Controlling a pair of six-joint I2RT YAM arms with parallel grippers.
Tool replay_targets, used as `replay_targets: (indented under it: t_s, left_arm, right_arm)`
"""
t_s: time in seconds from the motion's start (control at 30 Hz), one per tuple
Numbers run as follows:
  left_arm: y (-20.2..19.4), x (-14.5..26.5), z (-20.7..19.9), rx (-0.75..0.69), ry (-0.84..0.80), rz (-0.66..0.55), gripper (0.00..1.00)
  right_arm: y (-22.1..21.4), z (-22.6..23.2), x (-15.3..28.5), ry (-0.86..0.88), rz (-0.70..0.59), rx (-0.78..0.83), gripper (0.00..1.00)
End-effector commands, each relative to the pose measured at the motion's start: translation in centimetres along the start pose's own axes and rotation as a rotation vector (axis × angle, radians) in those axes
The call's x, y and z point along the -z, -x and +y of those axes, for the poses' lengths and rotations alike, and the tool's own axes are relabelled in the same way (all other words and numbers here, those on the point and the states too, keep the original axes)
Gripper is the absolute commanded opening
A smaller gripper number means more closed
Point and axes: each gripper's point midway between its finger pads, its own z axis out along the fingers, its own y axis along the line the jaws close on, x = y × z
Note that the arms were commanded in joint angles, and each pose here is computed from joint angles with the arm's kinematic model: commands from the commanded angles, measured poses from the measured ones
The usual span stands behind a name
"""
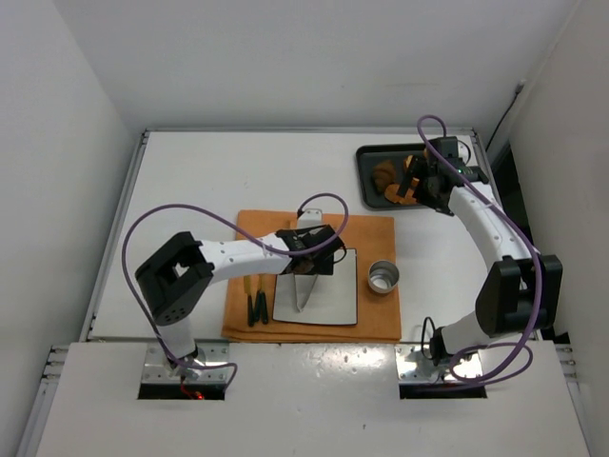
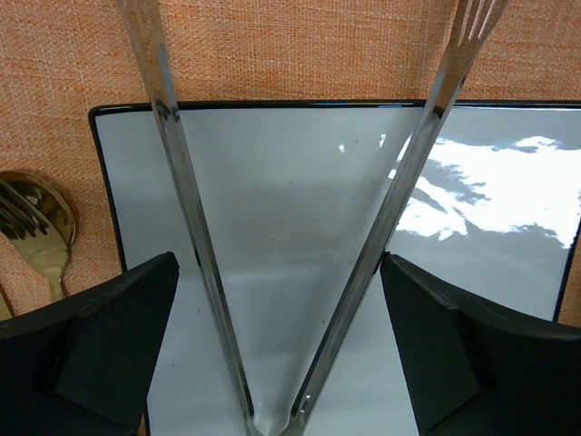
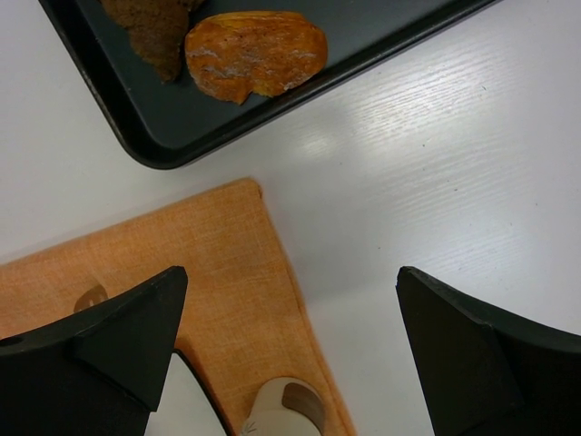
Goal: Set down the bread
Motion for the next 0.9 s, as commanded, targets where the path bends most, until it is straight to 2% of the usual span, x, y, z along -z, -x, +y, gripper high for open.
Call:
replay_targets:
  t_s: [0.0, 0.57, 0.87]
  left_arm:
    - [0.2, -0.1, -0.7, 0.004, 0.009, -0.019, 1.0]
    - [1.1, -2.0, -0.7, -0.016, 0.037, -0.081, 1.0]
    - [0.2, -2.8, -0.8, -0.024, 0.024, -0.043, 0.96]
  right_arm:
    - [0.9, 0.7, 0.9, 0.036, -0.047, -0.003, 1.0]
    - [0.3, 0.7, 0.6, 0.041, -0.034, -0.001, 1.0]
    - [0.4, 0.1, 0.6, 0.015, -0.048, -0.002, 1.0]
